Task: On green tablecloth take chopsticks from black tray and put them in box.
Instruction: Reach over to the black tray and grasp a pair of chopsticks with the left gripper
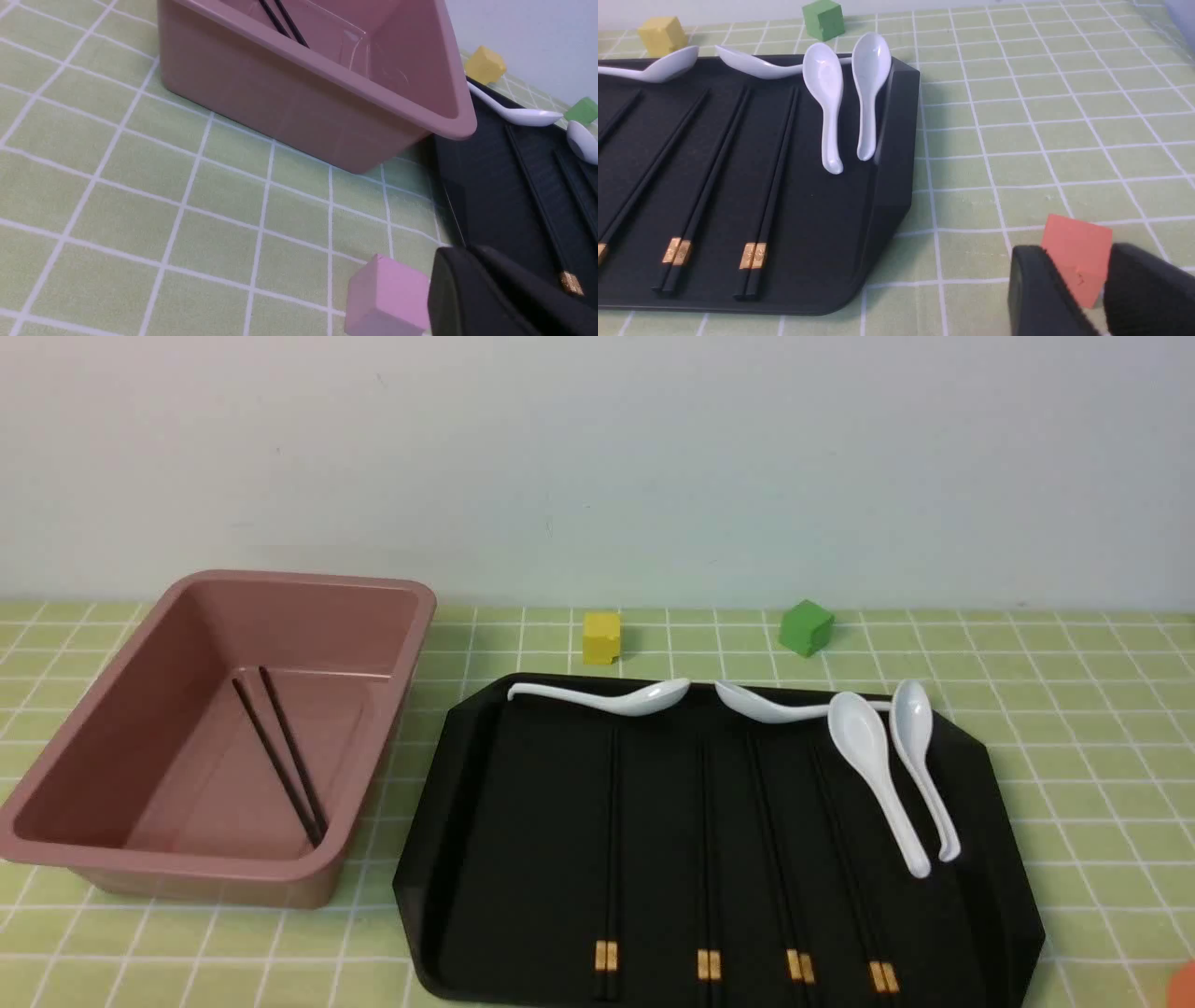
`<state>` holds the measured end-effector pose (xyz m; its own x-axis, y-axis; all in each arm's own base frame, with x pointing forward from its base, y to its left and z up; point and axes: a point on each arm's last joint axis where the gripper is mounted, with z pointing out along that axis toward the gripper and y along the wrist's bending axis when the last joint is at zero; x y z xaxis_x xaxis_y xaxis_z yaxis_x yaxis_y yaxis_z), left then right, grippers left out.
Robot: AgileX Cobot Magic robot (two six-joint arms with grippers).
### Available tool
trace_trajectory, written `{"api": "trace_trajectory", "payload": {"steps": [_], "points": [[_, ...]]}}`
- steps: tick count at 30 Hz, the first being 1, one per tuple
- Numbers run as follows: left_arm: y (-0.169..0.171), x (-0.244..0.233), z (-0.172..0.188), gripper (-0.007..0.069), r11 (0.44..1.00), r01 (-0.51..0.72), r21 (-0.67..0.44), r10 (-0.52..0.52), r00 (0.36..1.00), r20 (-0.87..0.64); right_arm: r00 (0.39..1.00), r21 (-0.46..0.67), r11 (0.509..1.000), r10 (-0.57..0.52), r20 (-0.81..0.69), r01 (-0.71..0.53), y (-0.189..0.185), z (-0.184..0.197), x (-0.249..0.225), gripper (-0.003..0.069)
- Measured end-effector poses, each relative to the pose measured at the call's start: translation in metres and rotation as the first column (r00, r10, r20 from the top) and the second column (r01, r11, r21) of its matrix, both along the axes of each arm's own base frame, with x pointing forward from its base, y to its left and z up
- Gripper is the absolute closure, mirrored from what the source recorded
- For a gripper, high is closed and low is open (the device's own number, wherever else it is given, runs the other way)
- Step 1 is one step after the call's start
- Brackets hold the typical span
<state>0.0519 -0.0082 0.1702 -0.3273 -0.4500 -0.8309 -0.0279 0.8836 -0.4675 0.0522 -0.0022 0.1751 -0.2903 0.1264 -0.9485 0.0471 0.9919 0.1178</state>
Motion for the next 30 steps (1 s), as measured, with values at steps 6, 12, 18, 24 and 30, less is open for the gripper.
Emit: {"api": "trace_trajectory", "payload": {"steps": [6,12,18,24,30], "points": [[0.0,0.0,0.0,0.0603,1.0,0.0,0.0,0.0,1.0,0.0,1.0,0.0,1.0,0.0,0.0,0.0,0.0,0.0,0.0,0.0419],[0.0,0.0,0.0,0.06,1.0,0.0,0.0,0.0,1.0,0.0,1.0,0.0,1.0,0.0,0.0,0.0,0.0,0.0,0.0,0.0419],[0.0,0.0,0.0,0.0592,1.0,0.0,0.0,0.0,1.0,0.0,1.0,0.0,1.0,0.0,0.0,0.0,0.0,0.0,0.0,0.0419],[0.0,0.0,0.0,0.0586,1.0,0.0,0.0,0.0,1.0,0.0,1.0,0.0,1.0,0.0,0.0,0.0,0.0,0.0,0.0,0.0419],[0.0,0.0,0.0,0.0583,1.0,0.0,0.0,0.0,1.0,0.0,1.0,0.0,1.0,0.0,0.0,0.0,0.0,0.0,0.0,0.0419]]}}
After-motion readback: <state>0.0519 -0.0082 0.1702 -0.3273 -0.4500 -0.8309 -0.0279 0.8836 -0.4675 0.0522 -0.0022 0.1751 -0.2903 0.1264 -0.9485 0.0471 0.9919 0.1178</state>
